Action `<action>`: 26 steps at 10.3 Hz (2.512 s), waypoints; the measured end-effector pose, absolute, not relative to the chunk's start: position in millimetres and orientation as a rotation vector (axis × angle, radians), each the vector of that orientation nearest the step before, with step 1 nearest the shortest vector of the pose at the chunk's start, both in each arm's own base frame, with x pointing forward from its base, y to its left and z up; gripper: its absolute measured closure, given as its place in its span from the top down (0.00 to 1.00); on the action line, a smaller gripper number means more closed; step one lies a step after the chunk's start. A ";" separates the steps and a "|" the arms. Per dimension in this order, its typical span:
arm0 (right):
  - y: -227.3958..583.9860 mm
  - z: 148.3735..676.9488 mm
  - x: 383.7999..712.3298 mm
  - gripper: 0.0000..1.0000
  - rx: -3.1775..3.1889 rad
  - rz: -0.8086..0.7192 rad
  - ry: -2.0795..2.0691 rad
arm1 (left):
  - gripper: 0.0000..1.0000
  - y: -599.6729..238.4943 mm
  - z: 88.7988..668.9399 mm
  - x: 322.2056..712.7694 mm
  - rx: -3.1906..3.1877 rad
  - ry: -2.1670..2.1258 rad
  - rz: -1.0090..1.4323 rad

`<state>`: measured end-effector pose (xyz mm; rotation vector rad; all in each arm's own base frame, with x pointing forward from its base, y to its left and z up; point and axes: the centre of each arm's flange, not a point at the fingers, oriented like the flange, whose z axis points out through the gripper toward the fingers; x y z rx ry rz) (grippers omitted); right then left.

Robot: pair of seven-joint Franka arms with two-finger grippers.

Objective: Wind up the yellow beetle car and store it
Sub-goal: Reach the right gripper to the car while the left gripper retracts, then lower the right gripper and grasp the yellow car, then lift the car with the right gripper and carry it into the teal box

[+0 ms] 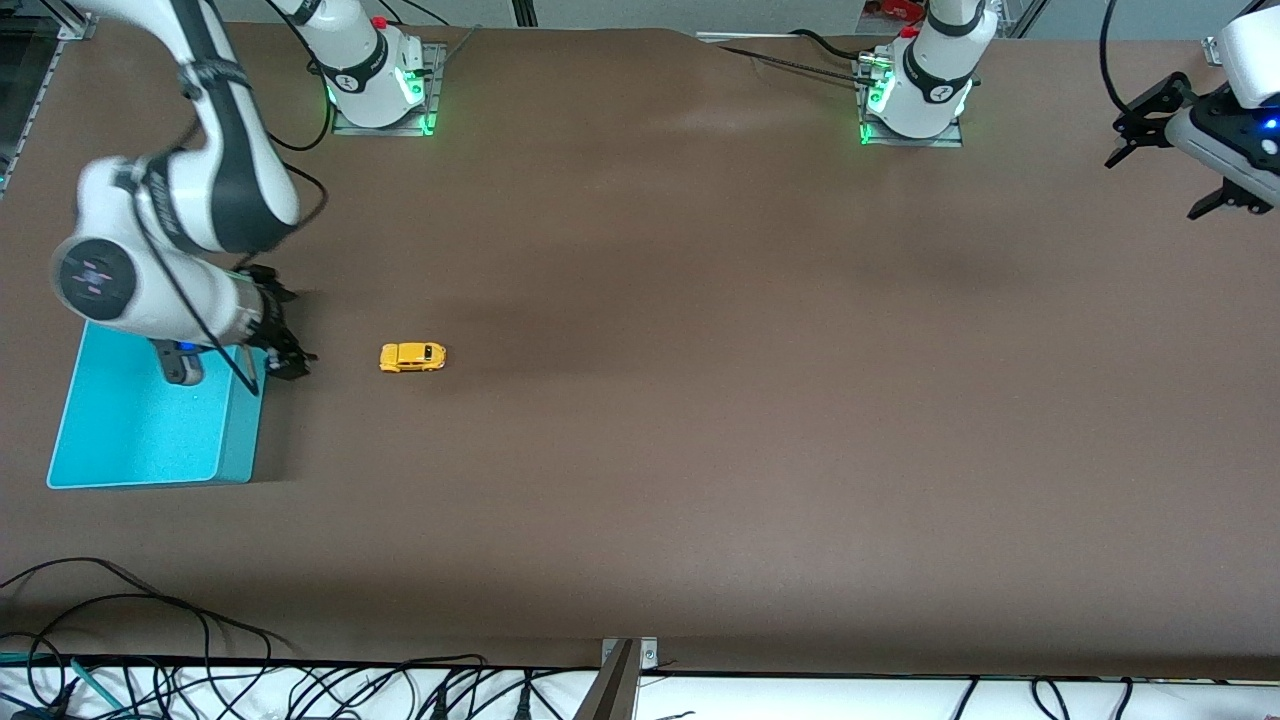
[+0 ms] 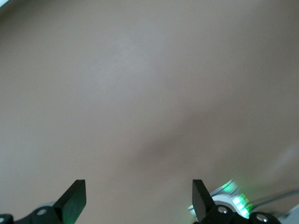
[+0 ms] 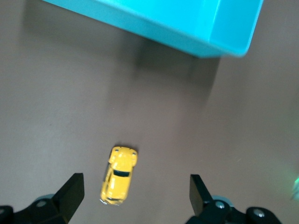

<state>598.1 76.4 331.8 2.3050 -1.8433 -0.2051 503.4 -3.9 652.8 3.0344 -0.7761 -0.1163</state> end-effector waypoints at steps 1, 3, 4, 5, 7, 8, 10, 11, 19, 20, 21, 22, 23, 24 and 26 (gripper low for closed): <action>98.7 307.6 597.4 1.00 2.189 -0.162 -1.984 | 1.00 -12.0 658.9 501.9 3.076 -0.627 -0.111; 123.5 272.3 587.3 1.00 2.147 -0.100 -2.078 | 1.00 -32.7 662.6 500.4 3.123 -0.415 -0.106; 122.6 262.4 582.2 1.00 2.163 -0.088 -2.081 | 1.00 -39.2 662.5 500.0 3.134 -0.352 -0.106; 120.6 252.8 576.9 1.00 2.178 -0.077 -2.086 | 1.00 -42.3 662.5 499.8 3.139 -0.322 -0.106; 119.8 227.2 559.1 1.00 2.206 -0.056 -2.097 | 1.00 -42.5 661.8 500.1 3.138 -0.304 -0.108; 121.4 216.4 550.1 1.00 2.220 -0.050 -2.097 | 1.00 -42.2 660.4 501.1 3.134 -0.259 -0.113; 127.5 205.5 541.6 1.00 2.239 -0.040 -2.094 | 1.00 -38.5 663.2 505.2 3.127 -0.138 -0.101; 129.7 203.7 542.1 1.00 2.248 -0.031 -2.100 | 1.00 -39.4 666.7 506.3 3.121 -0.119 -0.088; 139.0 186.0 544.9 0.45 2.267 -0.021 -2.098 | 1.00 -45.7 664.6 510.7 3.121 -0.114 -0.094; 140.1 191.8 548.1 0.45 2.262 -0.027 -2.092 | 1.00 -46.0 664.7 510.8 3.121 -0.114 -0.093; 141.9 203.8 555.0 0.45 2.249 -0.046 -2.071 | 1.00 -46.2 664.8 510.8 3.121 -0.115 -0.093; 143.8 223.1 566.5 0.45 2.240 -0.069 -2.036 | 1.00 -46.5 664.9 510.9 3.121 -0.116 -0.092; 143.6 246.6 579.8 0.45 2.244 -0.092 -1.991 | 1.00 -46.5 664.9 511.1 3.120 -0.116 -0.092; 138.6 273.9 594.0 0.45 2.262 -0.113 -1.938 | 1.00 -46.6 664.8 511.2 3.120 -0.116 -0.092; 107.2 326.0 618.5 0.45 2.335 -0.172 -1.801 | 1.00 -46.7 664.8 511.5 3.120 -0.116 -0.092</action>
